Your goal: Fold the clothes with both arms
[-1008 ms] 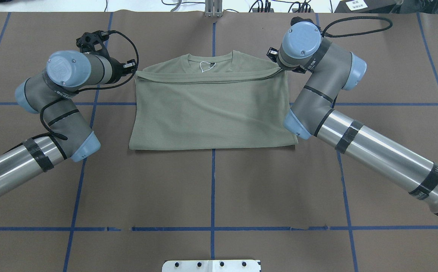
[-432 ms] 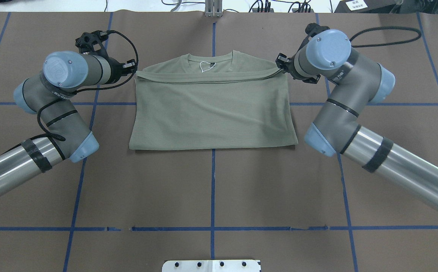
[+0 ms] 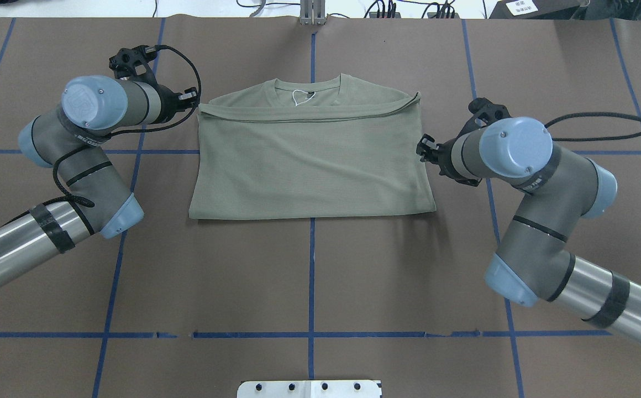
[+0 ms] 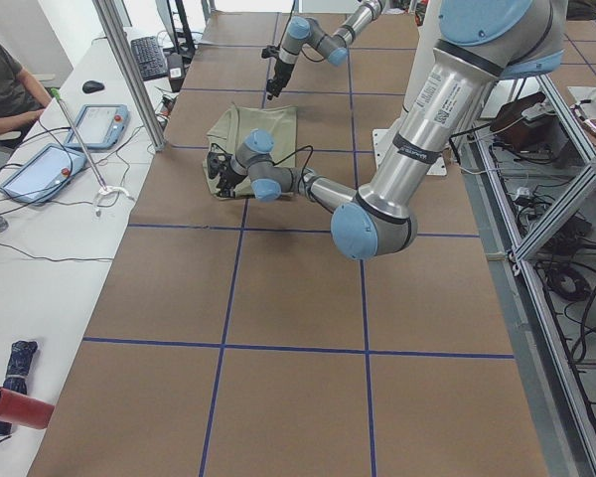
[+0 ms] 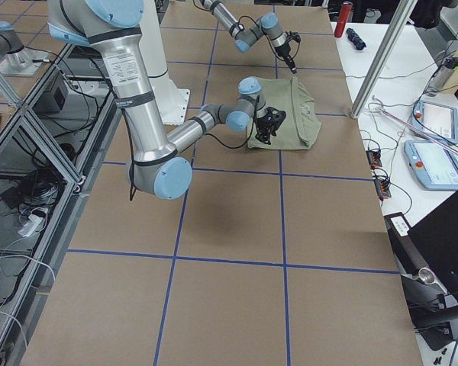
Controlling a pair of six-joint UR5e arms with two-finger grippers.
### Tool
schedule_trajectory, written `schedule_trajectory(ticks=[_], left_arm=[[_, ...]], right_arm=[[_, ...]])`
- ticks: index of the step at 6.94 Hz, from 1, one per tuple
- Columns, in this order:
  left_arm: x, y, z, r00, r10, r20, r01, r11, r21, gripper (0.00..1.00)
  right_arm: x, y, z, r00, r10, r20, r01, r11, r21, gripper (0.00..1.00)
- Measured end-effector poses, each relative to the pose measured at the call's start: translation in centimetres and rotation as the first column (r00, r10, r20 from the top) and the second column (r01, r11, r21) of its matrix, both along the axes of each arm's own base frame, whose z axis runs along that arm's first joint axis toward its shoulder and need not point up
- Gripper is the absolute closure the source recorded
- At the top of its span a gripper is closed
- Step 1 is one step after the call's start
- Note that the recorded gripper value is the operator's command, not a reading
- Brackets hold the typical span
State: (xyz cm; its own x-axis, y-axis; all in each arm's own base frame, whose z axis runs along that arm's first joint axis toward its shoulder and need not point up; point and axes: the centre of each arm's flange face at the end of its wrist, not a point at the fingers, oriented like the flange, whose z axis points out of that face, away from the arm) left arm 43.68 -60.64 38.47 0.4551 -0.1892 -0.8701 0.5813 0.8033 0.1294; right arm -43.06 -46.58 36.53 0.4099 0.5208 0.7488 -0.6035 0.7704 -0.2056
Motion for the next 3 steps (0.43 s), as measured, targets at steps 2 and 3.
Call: schedule_trajectory(ticks=[2,3], left_arm=[[0.0,0.0,0.0,1.000,-0.001,0.000,0.001,1.000,-0.001,0.60],[0.0,0.0,0.0,1.000,-0.001,0.001,0.001,1.000,-0.001,0.60]], right_arm=[[-0.6,3.6,1.3,1.000,-0.007,0.008,0.008,0.999,-0.039,0.39],[-1.1,4.3,1.4,1.000,-0.006,0.004,0.006,0.999,-0.037,0.39]])
